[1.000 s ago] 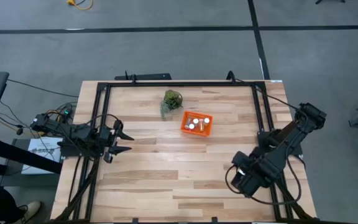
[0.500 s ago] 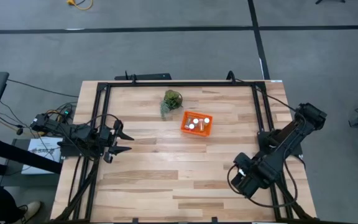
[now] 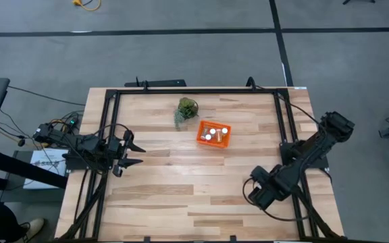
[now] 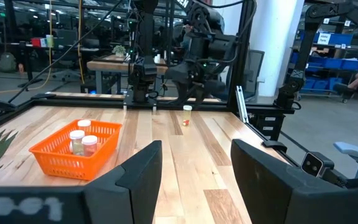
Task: Pick and place pill bottles into a basket
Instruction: Put the yellow pill bottle into the orange basket
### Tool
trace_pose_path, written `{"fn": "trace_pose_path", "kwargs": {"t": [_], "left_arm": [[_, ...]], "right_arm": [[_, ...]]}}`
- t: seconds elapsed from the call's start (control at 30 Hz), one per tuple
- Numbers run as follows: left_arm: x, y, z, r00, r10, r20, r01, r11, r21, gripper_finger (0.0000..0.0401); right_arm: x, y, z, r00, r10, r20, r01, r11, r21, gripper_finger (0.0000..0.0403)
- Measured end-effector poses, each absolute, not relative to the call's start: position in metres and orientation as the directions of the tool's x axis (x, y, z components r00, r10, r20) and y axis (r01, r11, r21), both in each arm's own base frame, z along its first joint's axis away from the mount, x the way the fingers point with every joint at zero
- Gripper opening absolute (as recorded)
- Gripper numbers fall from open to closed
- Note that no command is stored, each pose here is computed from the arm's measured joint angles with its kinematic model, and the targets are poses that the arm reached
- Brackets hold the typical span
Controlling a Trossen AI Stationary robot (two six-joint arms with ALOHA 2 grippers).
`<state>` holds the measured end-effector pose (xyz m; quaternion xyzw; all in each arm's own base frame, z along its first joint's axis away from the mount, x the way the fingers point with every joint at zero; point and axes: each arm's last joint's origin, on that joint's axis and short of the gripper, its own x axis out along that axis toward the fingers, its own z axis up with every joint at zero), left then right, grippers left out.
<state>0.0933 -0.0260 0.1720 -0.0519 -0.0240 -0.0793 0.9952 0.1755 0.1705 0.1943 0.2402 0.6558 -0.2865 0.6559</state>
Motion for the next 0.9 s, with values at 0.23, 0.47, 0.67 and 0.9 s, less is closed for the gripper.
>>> {"fn": "trace_pose_path", "kwargs": {"t": [0.23,0.47,0.67,0.9], "left_arm": [[0.093,-0.026,0.172,0.986,-0.155,0.056,0.16,0.982,-0.1,0.018],[0.093,-0.026,0.172,0.986,-0.155,0.056,0.16,0.982,-0.1,0.018],[0.093,-0.026,0.172,0.986,-0.155,0.056,0.16,0.982,-0.1,0.018],[0.093,-0.026,0.172,0.986,-0.155,0.056,0.16,0.982,-0.1,0.018]], "right_arm": [[0.184,0.163,0.193,-0.018,-0.048,-0.999,0.672,0.739,-0.047,0.0244],[0.185,0.162,0.193,-0.035,-0.031,-0.999,0.677,0.734,-0.047,0.0184],[0.184,0.162,0.192,-0.036,-0.031,-0.999,0.68,0.732,-0.047,0.0147],[0.178,0.159,0.17,-0.066,0.044,-0.997,0.698,0.716,-0.014,0.0125]]}}
